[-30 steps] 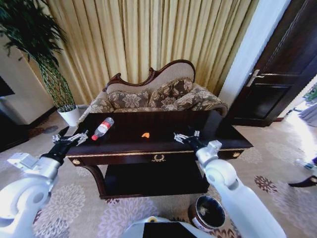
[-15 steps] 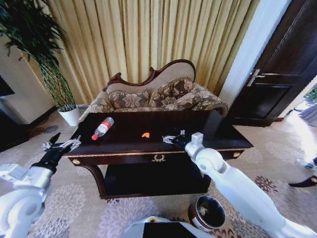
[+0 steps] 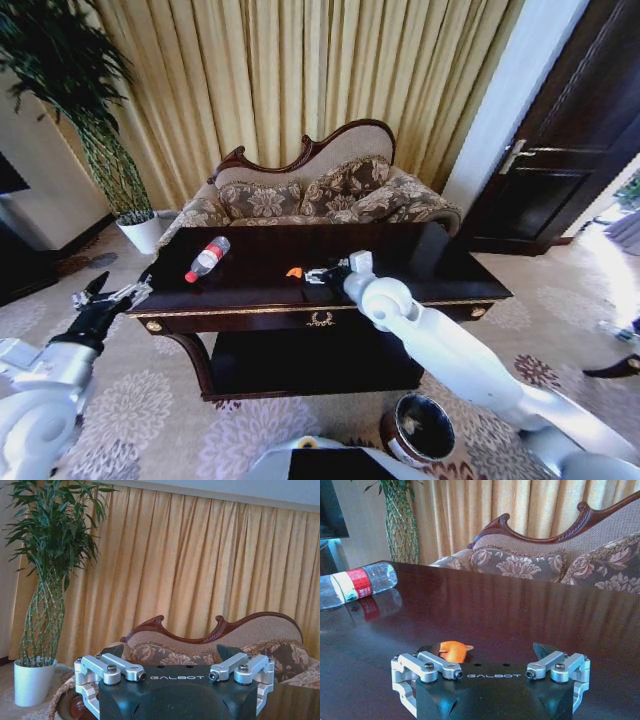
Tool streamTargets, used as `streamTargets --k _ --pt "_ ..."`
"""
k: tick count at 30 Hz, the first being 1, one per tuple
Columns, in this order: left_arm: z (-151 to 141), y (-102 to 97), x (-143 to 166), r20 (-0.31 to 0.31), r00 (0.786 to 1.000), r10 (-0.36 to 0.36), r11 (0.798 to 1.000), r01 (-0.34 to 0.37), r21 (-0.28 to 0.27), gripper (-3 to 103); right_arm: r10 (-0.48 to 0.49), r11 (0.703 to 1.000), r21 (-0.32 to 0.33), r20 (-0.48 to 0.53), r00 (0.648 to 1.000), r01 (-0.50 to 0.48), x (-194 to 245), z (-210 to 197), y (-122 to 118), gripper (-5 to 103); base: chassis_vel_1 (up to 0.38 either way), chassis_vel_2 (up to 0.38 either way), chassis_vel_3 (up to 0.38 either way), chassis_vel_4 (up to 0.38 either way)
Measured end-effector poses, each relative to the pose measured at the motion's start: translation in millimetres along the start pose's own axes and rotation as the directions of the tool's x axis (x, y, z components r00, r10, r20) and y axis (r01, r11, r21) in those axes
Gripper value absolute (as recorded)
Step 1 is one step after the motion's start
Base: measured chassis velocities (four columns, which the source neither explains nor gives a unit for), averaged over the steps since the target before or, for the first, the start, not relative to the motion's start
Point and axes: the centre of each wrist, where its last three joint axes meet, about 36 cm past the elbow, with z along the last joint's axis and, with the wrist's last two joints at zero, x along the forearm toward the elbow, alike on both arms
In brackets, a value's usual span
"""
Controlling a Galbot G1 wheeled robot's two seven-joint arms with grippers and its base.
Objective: Move to the front of the table and place the trash on the table into the trash bin.
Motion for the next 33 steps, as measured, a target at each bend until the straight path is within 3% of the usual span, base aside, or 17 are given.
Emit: streamTargets --k 16,23,25,26,28,29,33 --pt "-3 1.8 1 0.005 1.000 0.003 1.000 -0.003 -0.003 100 0.004 1.000 -0.015 -0.033 0.999 -0.004 -19 2 21 101 0.000 0.000 0.000 0.000" --pt "-5 2.9 1 0.008 1.000 0.005 1.000 -0.005 -0.006 100 -0.001 1.000 -0.016 -0.029 1.000 0.001 -26 1 29 83 0.000 0.000 0.000 0.000" --pt "-5 2.7 1 0.009 1.000 0.005 1.000 -0.005 -0.006 100 -0.003 1.000 -0.015 -0.029 1.000 0.002 -26 1 30 83 0.000 0.000 0.000 0.000" --pt "-5 2.3 1 0.009 1.000 0.006 1.000 -0.006 -0.005 100 -0.004 1.000 -0.012 -0.031 0.999 0.004 -26 2 32 74 0.000 0.000 0.000 0.000" --pt "-5 2.2 1 0.009 1.000 0.006 1.000 -0.006 -0.006 100 -0.004 1.000 -0.011 -0.032 0.999 0.004 -26 3 32 74 0.000 0.000 0.000 0.000" --pt "-5 2.1 1 0.010 1.000 0.007 1.000 -0.007 -0.005 100 -0.004 1.000 -0.009 -0.033 0.999 0.004 -26 3 32 63 0.000 0.000 0.000 0.000" --pt "-6 2.1 1 0.011 1.000 0.007 1.000 -0.007 -0.005 100 -0.003 1.000 -0.006 -0.034 0.999 0.002 -26 4 32 61 0.000 0.000 0.000 0.000"
